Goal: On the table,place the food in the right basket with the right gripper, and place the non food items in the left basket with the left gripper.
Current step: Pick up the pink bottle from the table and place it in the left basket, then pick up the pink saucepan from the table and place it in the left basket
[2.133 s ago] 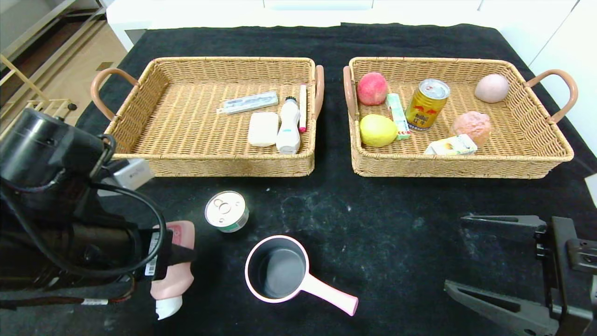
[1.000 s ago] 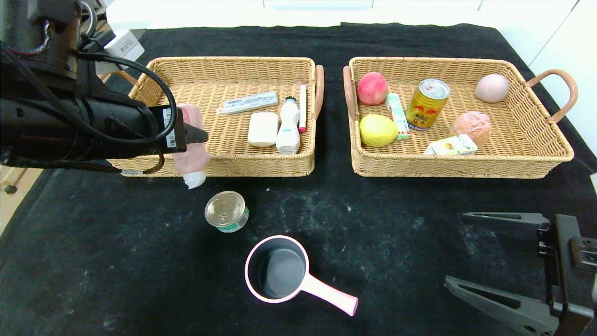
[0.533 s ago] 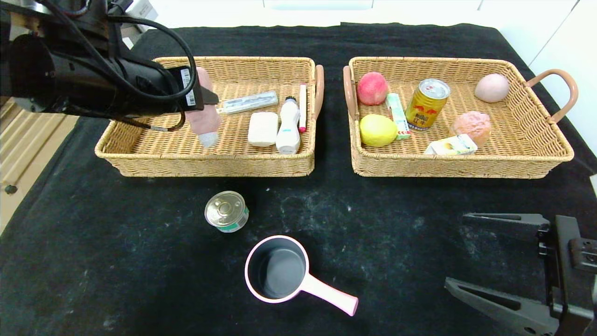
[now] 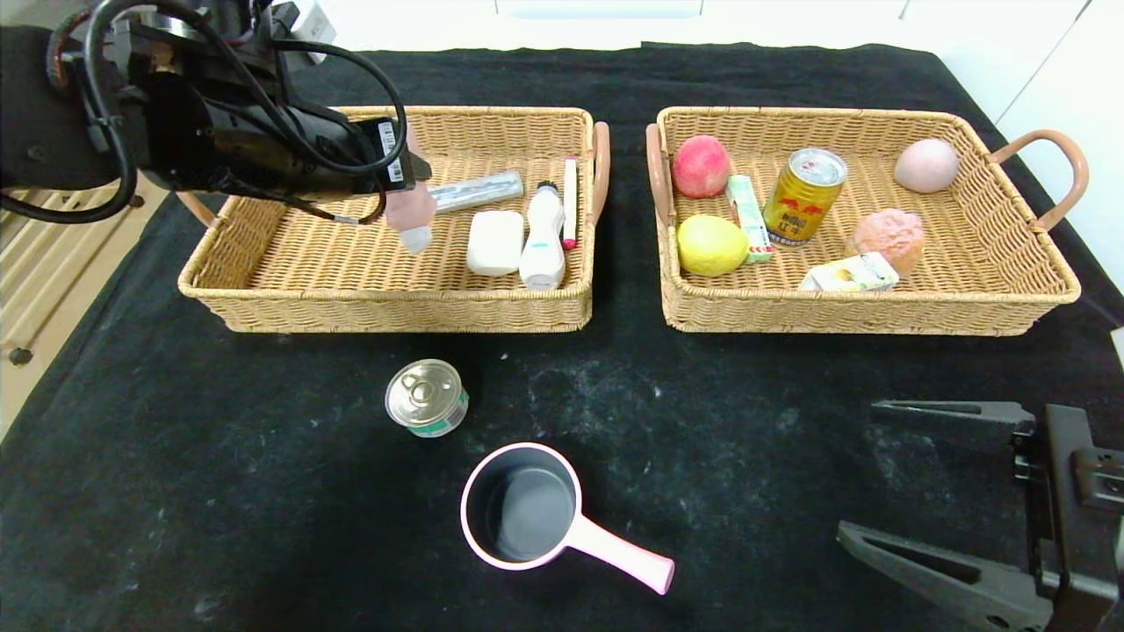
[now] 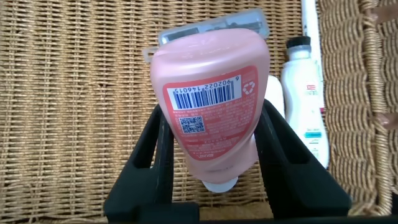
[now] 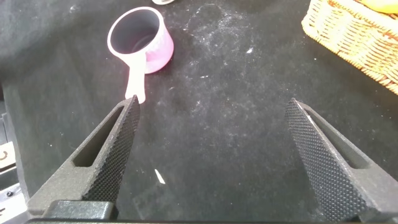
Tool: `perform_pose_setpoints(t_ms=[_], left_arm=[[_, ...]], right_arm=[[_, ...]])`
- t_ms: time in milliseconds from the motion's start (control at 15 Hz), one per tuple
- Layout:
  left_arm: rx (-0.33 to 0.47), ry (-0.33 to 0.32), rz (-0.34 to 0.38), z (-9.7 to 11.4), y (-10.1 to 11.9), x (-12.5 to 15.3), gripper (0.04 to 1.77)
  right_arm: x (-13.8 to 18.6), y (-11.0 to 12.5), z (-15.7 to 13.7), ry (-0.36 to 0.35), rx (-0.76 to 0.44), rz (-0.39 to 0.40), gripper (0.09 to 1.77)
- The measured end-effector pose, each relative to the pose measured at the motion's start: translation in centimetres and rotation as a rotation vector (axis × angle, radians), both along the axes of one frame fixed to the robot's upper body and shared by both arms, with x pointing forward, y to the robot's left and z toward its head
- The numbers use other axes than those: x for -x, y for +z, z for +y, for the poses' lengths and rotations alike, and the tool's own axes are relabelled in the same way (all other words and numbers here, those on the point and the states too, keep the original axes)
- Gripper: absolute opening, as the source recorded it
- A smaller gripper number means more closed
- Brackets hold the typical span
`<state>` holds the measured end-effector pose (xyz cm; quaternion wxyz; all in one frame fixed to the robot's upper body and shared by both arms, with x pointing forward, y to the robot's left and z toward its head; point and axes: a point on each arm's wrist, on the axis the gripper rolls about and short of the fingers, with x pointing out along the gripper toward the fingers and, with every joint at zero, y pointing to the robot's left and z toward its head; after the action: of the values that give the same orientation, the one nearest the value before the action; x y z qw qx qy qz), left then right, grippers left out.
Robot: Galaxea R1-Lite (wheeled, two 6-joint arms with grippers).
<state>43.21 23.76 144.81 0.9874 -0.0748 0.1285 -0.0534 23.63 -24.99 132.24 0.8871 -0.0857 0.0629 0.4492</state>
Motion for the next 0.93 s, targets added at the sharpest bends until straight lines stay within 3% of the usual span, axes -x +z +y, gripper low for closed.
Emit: perform_pose_setpoints(t_ms=[333,667,933], left_arm=[[-0.006,0.005,0.017,-0.2,-0.9,-1.2,0.85],[-0.007,0.006,0.024,-0.3,-1.1,-1.3,1.24],[-0.005,0.005,0.034,-0.4,-1.3,-1.2,1.43]], right_arm=[[0.0,0.0,0.0,0.001,0.0,0.0,1.71],[0.0,0.0,0.0,0.001,0.001,0.001,1.71],[0.0,-0.1,0.0,0.001,0.003,0.002,1.71]])
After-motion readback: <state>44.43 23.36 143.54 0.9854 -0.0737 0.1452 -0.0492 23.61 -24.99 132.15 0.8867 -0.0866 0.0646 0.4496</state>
